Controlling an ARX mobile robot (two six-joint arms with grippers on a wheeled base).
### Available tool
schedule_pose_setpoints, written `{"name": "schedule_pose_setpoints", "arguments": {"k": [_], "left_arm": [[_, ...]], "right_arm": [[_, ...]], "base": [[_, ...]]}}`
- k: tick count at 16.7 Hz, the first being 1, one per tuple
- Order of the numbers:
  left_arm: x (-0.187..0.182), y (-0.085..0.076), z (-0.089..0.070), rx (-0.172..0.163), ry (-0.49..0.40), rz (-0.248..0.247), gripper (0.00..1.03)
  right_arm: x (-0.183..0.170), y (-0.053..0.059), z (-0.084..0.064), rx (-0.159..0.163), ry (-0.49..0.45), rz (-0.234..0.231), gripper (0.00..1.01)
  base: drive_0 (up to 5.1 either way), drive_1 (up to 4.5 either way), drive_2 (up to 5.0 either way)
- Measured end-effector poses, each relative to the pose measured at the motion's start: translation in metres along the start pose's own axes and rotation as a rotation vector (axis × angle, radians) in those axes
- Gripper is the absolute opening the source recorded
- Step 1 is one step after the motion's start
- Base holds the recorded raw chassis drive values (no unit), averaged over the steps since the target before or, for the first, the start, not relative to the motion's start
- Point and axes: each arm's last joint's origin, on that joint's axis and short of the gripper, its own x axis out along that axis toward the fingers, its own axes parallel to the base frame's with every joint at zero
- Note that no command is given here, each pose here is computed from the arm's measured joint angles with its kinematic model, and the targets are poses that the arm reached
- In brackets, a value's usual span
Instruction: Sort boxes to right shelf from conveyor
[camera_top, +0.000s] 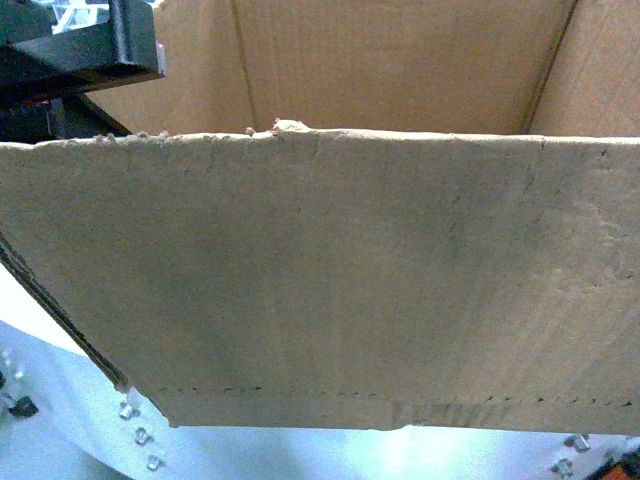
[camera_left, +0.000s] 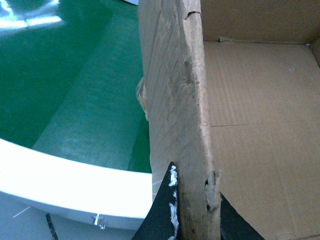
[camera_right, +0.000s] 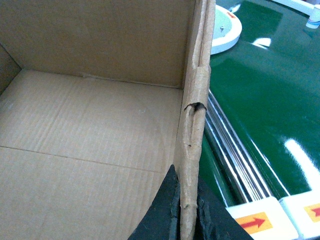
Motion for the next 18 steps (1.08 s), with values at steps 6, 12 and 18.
{"name": "schedule_pose_setpoints", "arguments": {"k": [6,12,18], "left_arm": [[-0.0001,0.0000,0.0002,0.000,-0.001,0.000,0.04],[-0.0018,0.0001,0.0006,0.000,-0.002,0.001,0.04],[-0.0016,0.0001,0.0007,0.000,-0.004,0.000,0.04]], "right_arm": [[-0.0001,0.0000,0.0002,0.000,-0.002,0.000,0.03],[-0.0009,0.0000,0.0005,-0.003,-0.003,0.000,0.03],[-0.0009,0.0001,0.0006,-0.003,-0.003,0.001,0.03]], "base": [[0.0,-4.27,4.3],[-0.2,-1.63,1.2],[-2.0,-1.96,-2.0]]}}
